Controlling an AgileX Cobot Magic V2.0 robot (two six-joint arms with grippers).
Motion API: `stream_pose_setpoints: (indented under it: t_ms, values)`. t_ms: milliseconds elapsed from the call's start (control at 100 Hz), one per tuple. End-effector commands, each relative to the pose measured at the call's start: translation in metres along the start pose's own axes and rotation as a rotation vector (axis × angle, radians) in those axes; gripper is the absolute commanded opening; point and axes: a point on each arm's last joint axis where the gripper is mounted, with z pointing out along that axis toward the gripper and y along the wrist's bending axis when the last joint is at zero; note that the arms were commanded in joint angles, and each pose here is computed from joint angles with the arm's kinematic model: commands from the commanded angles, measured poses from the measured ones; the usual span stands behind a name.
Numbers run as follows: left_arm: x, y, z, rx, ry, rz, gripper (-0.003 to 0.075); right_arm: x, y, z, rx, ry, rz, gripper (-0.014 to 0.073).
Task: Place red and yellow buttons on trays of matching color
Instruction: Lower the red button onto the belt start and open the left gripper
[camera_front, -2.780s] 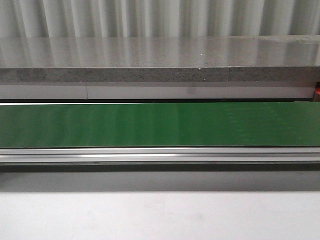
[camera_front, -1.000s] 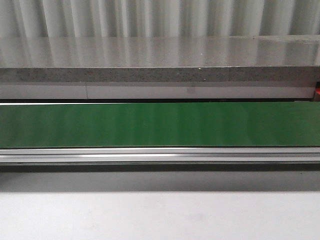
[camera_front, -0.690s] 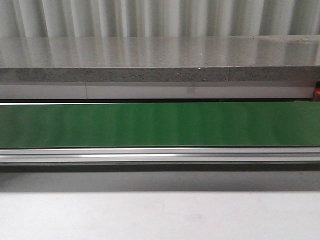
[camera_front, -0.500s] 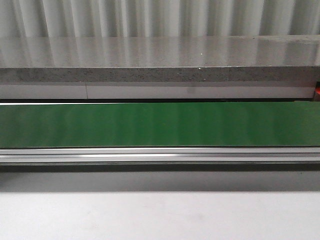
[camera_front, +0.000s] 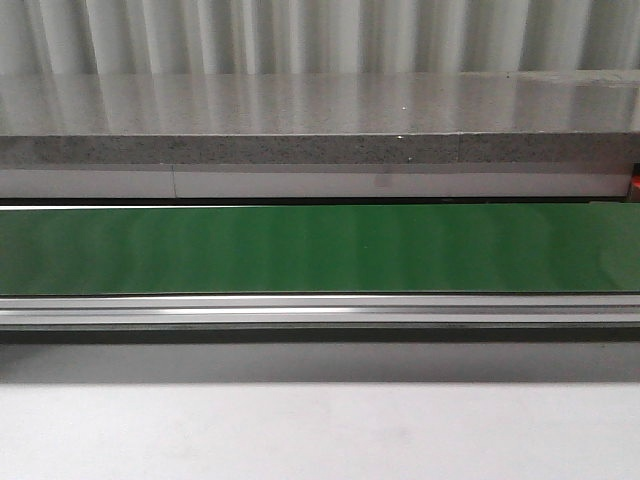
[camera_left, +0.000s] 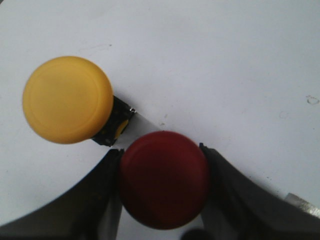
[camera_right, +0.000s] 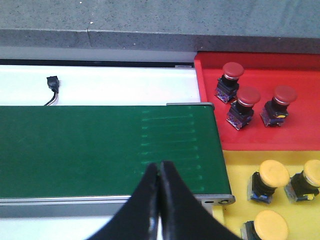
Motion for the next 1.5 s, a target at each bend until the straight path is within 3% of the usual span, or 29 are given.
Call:
stream_pose_setpoints:
  t_ms: [0,380,590,1090,1490]
  values:
    - [-0.020,-0.001,-0.031,0.046,-0.108,-0.019,0.0003,-0.013,0.000,-0.005,0.002,-0.096,-0.013,-0.0067]
    - [-0.032,0.003,-0.122,0.088,-0.276,0.099,-0.0020,-0.013,0.000,-0.005,0.002,-0.096,-0.013,-0.0067]
    - [-0.018,-0.004,-0.162,0.077,-0.267,0.233,-0.0020,-0.013,0.000,-0.005,0.002,-0.096,-0.013,-0.0067]
    - [0.034,-0.041,-0.154,0.118,-0.127,0.417,-0.0020,-0.013,0.000,-0.005,0.002,-0.096,-0.013,-0.0067]
    - [0.043,-0.041,-0.146,0.125,-0.105,0.427,-0.0019,-0.013,0.000,-0.005,0.002,-0.096,-0.013,-0.0067]
